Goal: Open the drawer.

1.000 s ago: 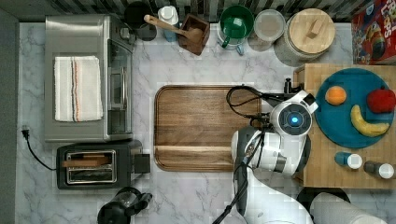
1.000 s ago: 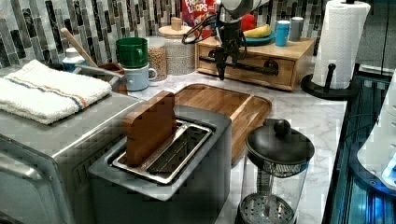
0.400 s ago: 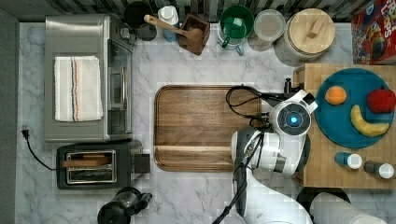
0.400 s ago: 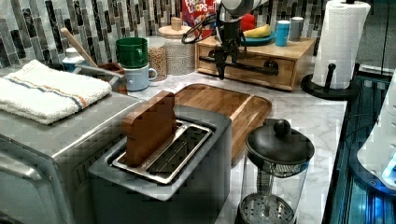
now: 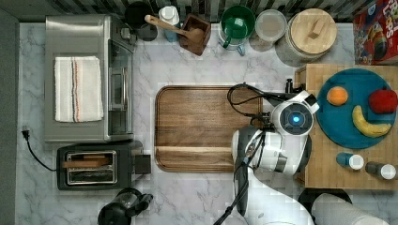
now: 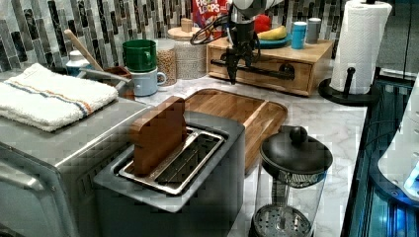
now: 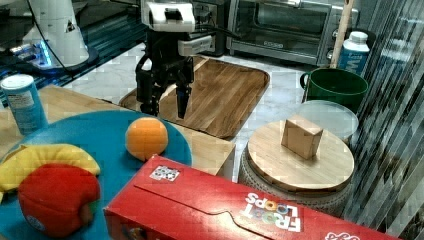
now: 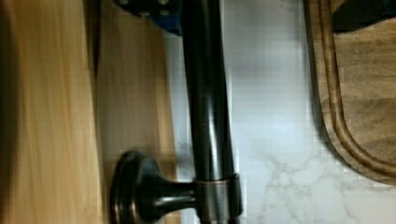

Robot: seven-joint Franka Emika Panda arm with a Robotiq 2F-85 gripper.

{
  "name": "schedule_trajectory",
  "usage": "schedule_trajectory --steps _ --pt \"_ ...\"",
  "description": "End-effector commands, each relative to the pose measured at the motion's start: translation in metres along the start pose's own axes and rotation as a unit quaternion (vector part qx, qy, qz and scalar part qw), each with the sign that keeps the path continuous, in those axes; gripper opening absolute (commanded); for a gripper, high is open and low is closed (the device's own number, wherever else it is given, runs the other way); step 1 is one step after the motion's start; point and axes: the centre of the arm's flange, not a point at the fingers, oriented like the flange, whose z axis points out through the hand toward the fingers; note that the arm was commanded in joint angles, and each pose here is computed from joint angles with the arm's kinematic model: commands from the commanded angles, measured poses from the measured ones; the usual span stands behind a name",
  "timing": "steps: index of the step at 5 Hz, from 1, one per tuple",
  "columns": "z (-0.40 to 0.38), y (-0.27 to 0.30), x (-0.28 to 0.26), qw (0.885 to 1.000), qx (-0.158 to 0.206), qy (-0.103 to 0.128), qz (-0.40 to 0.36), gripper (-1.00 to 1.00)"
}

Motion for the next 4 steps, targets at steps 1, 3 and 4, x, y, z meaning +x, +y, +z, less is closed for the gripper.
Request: schedule_trajectory --steps 1,3,4 --pt "-0.045 -0.194 0.008 0.995 0.054 0.002 -0.087 1.0" --pt "-0.043 -0.228 -0.002 0.995 0.063 0.0 -0.081 1.0" --pt "-0.047 -0.245 -0.012 0.996 0.057 -0.005 -0.063 1.0"
